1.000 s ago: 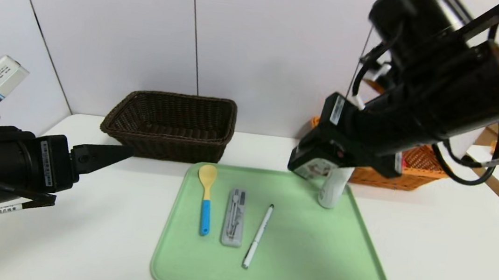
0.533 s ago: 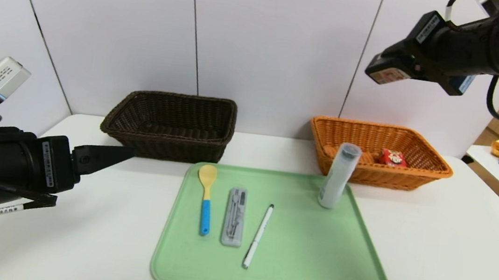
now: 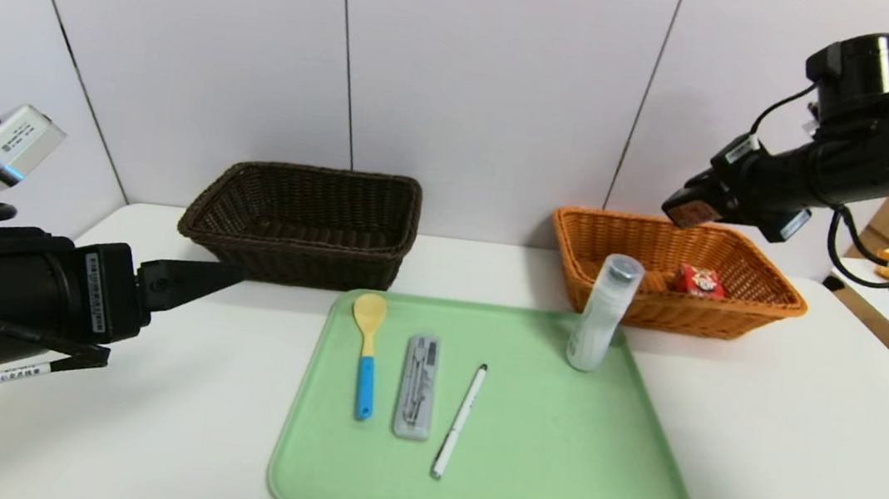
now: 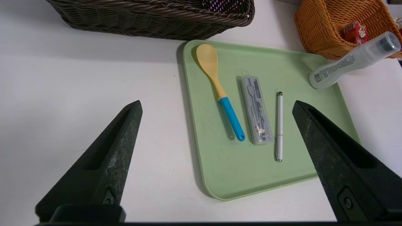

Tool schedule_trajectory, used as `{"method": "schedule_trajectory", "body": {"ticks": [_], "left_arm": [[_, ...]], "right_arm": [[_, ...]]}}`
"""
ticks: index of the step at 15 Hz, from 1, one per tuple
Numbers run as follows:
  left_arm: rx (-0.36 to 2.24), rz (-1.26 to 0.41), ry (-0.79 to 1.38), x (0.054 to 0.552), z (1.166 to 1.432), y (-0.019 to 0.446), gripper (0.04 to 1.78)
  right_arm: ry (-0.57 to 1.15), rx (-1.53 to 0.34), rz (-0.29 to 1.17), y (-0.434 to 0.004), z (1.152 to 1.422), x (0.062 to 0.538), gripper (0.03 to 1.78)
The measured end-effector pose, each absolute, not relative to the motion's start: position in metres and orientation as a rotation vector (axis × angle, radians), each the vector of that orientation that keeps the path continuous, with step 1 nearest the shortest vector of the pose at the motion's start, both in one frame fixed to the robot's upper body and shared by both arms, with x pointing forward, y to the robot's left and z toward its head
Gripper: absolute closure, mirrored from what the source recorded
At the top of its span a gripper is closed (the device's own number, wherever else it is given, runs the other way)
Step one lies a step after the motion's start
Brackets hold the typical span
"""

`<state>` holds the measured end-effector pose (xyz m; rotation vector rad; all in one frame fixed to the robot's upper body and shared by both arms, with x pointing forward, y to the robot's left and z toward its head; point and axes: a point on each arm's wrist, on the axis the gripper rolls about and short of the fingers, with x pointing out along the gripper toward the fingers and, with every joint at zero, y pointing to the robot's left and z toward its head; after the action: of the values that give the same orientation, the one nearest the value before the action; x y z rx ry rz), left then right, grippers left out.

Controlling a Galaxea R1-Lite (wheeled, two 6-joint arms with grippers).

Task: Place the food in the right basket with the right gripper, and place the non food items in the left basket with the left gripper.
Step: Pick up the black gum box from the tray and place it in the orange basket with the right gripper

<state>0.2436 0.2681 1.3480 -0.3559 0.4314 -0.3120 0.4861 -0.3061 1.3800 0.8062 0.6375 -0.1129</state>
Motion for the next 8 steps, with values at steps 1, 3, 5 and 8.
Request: {"method": "schedule_trajectory", "body": {"ticks": [1,3,5,8], "left_arm": [[-0.356,-0.312,0.431,0.244,1.348,0.268,0.13],[-0.356,-0.311,0.433,0.244,1.348,0.268,0.13],[-0.356,-0.311,0.435,0.245,1.347,0.268,0.13],[-0.356,-0.309,0.439,0.245,1.347,0.268,0.13]], "right_arm": [[0.661,0.804,-0.128,-0.306,1.369,0.494,1.03],[0.702,0.798,-0.154,-0.307,1.347,0.508,1.03],[0.738,0.79,-0.174,-0.308,1.33,0.517,1.03],[0.752,0.784,-0.181,-0.308,1.318,0.525,0.81]]}}
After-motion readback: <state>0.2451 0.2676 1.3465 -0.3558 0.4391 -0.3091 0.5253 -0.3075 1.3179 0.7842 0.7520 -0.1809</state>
